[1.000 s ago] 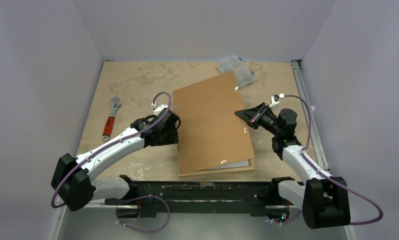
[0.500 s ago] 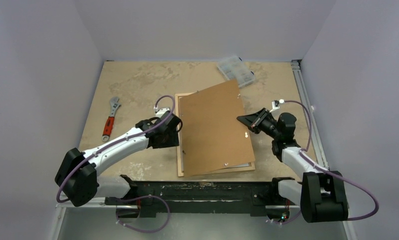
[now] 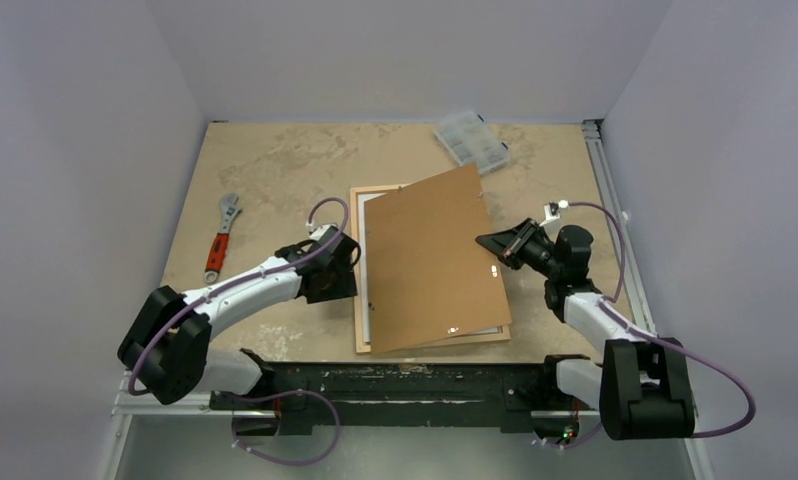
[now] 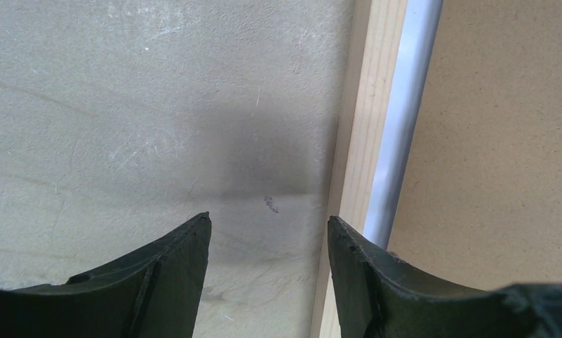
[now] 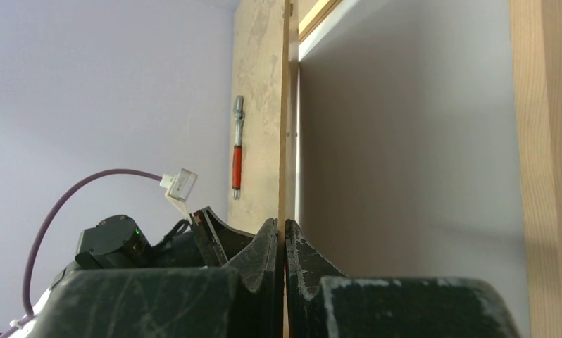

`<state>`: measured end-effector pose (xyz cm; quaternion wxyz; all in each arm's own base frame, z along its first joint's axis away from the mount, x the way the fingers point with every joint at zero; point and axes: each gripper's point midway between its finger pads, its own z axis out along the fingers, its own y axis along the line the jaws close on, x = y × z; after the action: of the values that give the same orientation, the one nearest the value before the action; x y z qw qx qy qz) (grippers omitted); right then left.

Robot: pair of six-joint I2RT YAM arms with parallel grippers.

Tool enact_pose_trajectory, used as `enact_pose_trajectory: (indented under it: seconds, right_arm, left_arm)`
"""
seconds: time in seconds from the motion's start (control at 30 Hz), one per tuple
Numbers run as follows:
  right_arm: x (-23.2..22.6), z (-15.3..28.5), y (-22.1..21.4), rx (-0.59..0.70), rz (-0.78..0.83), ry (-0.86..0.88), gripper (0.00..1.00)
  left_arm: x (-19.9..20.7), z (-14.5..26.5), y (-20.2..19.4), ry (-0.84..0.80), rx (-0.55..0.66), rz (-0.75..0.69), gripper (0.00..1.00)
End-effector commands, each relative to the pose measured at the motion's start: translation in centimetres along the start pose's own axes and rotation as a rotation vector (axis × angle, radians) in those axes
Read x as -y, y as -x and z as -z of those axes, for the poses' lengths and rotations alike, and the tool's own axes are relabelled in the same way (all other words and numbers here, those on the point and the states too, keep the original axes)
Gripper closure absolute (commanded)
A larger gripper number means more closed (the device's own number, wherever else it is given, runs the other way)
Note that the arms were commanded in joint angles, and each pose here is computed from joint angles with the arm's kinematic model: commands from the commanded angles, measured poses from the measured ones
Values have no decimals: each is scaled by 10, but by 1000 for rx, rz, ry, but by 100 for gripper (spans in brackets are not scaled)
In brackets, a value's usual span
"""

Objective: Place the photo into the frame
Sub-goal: Place the photo frame item in the photo frame.

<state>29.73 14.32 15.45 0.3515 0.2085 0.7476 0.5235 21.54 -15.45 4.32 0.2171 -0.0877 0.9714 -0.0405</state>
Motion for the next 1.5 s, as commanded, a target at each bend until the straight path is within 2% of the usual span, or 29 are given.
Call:
enact_pose_trajectory:
  seconds: [0.0,0.43,0.73,1.47]
  right_arm:
    - [-16,-3,9,13,50,71,100]
    - [-2,-12,12,13,44,76,100]
    - [-10,-17,20,23,39,103,100]
    - [-31,-23,37,55,30,168,100]
  left_arm:
    - [9,-7,2,-49,1,17,41]
    - [12,-16,-3,-49,-31,-7,43]
    - [8,-24,-8,-19,-55,-18,46]
    - [5,-27,-12,-5,-69,-21,48]
